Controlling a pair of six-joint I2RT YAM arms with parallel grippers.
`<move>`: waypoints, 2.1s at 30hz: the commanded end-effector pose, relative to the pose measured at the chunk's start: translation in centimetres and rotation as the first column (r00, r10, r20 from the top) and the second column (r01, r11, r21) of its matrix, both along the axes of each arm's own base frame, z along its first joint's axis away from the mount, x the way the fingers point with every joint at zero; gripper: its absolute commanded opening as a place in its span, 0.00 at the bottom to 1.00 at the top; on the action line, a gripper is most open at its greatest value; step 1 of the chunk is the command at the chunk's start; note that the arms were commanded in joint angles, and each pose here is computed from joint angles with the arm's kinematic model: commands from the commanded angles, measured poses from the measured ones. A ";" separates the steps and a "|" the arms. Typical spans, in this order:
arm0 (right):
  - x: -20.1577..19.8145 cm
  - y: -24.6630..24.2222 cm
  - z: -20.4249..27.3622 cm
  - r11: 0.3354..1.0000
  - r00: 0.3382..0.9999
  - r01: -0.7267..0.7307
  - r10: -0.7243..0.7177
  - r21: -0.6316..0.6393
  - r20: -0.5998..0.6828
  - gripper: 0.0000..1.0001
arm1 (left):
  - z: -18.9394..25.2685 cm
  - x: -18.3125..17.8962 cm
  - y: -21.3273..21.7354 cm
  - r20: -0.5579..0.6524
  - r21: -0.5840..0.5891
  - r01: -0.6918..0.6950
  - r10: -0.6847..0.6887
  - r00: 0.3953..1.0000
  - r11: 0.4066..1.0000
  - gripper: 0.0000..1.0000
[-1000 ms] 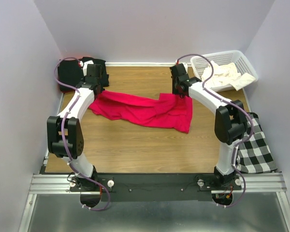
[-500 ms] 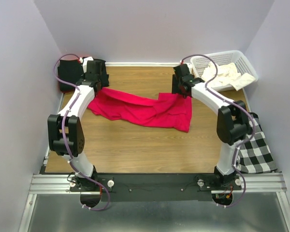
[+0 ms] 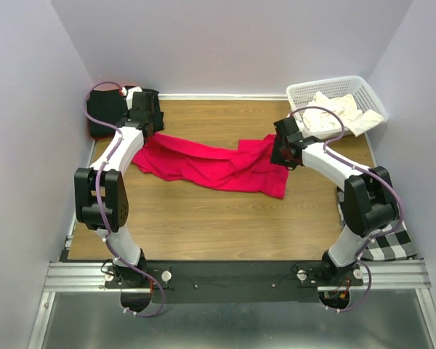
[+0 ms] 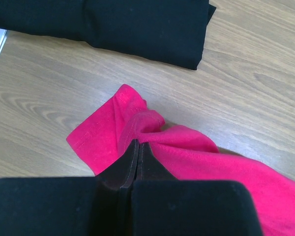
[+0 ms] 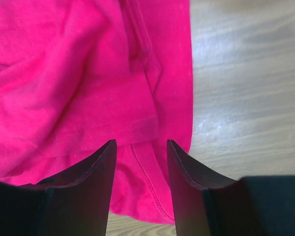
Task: Fold and stack the t-shirts
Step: Flatten out the tshirt
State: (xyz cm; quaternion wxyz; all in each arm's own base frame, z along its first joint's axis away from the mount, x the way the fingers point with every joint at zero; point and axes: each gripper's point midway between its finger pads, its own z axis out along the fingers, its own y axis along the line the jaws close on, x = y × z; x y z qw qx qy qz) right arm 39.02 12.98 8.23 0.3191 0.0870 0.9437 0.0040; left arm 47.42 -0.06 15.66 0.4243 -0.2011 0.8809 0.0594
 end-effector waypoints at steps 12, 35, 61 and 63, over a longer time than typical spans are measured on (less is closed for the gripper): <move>1.6 -0.4 -3.8 0.978 0.996 0.045 -0.028 0.206 -0.086 0.48 | 0.4 1.1 -0.1 0.018 -0.002 0.011 -0.011 1.000 1.000 0.00; 0.2 0.3 -6.6 0.968 0.987 0.054 -0.015 0.245 -0.161 0.42 | 0.3 1.0 0.1 0.006 0.011 0.013 -0.013 1.000 1.000 0.00; 0.9 -2.0 -4.6 0.987 0.991 0.088 -0.073 0.134 -0.113 0.29 | 0.0 0.6 0.0 0.001 0.009 0.018 -0.018 1.000 1.000 0.00; 0.9 -2.1 -4.5 0.988 0.991 0.091 -0.077 0.126 -0.112 0.24 | 0.0 0.6 0.0 0.003 0.007 0.018 -0.018 1.000 1.000 0.00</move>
